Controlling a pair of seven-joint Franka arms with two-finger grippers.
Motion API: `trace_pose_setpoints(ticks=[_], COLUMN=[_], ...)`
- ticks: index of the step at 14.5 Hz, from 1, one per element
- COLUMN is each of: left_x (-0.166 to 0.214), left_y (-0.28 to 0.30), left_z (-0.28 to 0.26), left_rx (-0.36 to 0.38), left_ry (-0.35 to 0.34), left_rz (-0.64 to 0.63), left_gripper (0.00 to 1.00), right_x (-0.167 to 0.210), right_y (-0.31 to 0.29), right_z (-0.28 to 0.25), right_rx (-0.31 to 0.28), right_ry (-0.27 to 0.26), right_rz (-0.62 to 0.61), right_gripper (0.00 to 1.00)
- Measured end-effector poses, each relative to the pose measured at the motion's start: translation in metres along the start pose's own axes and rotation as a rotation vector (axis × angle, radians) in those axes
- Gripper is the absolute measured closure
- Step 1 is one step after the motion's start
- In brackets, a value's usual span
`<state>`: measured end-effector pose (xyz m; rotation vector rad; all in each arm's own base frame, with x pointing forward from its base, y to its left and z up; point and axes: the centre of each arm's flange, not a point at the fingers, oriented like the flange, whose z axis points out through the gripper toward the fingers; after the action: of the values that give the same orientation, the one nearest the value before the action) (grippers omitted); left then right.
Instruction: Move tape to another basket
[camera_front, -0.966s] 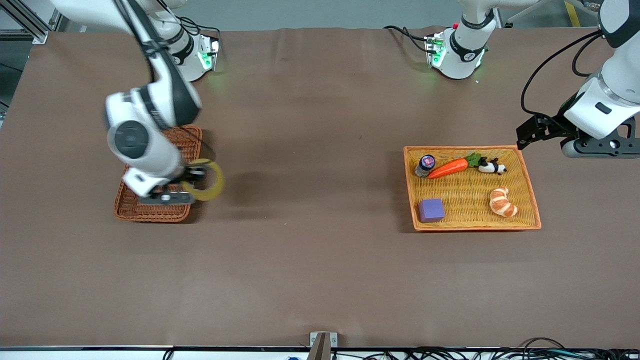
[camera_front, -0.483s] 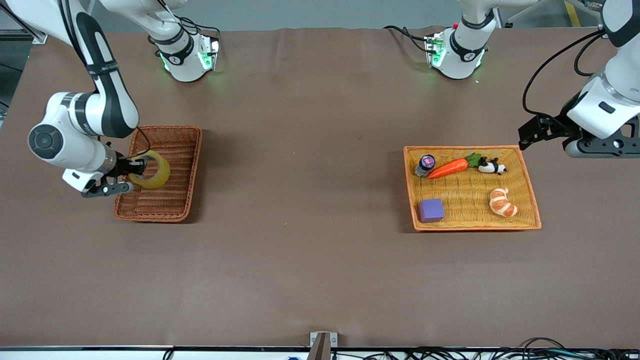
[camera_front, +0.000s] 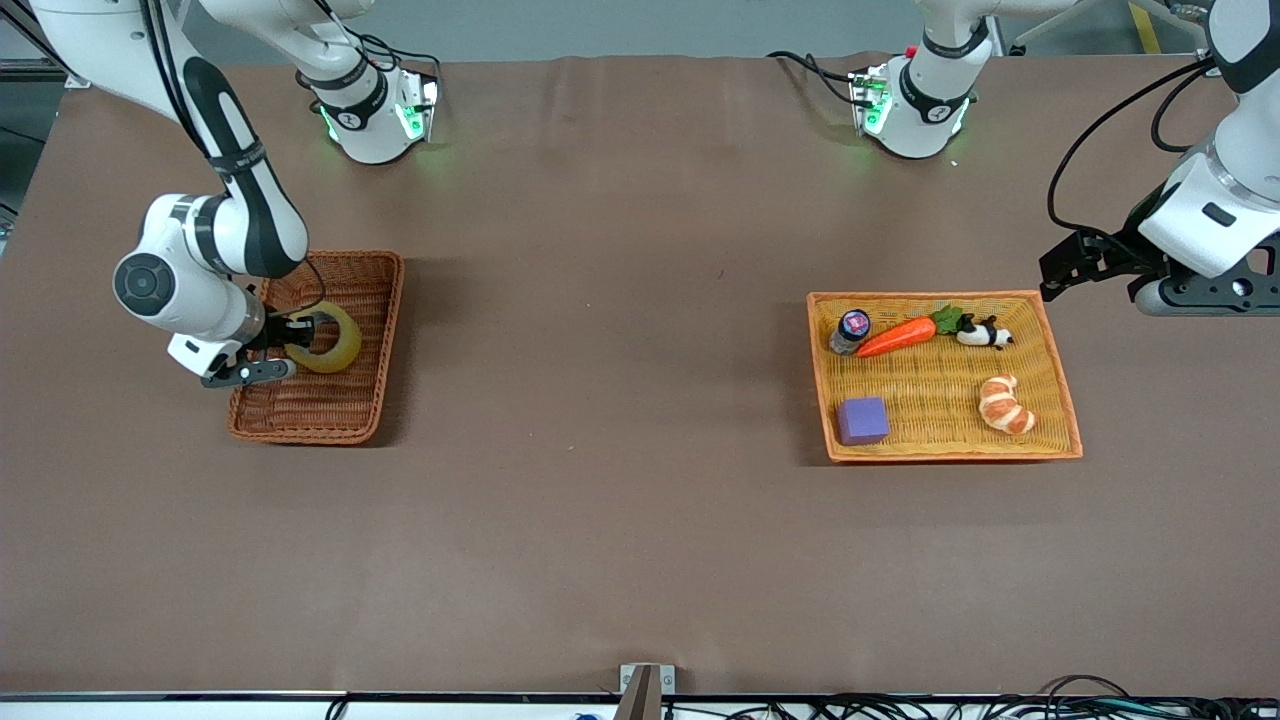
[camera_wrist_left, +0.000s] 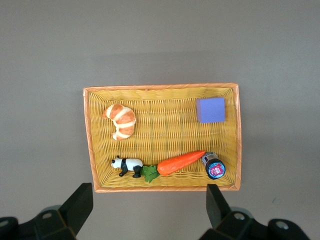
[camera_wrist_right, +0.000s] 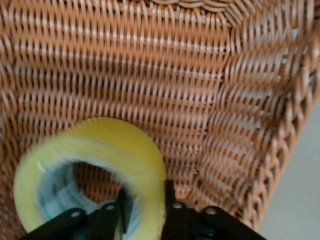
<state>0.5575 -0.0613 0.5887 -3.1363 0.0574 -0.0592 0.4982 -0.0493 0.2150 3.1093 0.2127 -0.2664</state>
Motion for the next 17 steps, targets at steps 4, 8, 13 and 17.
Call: trace_pose_setpoints(ticks=[4,8,13,17], left_x=[0.012,0.016,0.016,0.016], left_y=[0.001,0.001,-0.001,-0.002], left_z=[0.000,0.002,0.001,0.001], left_rx=[-0.001,-0.001,-0.001,-0.001], left_ry=[0.007,0.007,0.008,0.009], left_rz=[0.000,0.000,-0.004,-0.006], left_gripper=[0.00,0.00,0.00,0.00], right_x=[0.042,0.074,0.064,0.028], right_y=[0.006,0.012,0.032,0.016], right_z=[-0.069,-0.186,-0.277,-0.353], right_rx=[0.022,0.020,0.015,0.054], right_ry=[0.057,0.136,0.253,0.232], right_rz=[0.020,0.011,0.043,0.125], right_gripper=[0.24,0.00,0.00,0.00])
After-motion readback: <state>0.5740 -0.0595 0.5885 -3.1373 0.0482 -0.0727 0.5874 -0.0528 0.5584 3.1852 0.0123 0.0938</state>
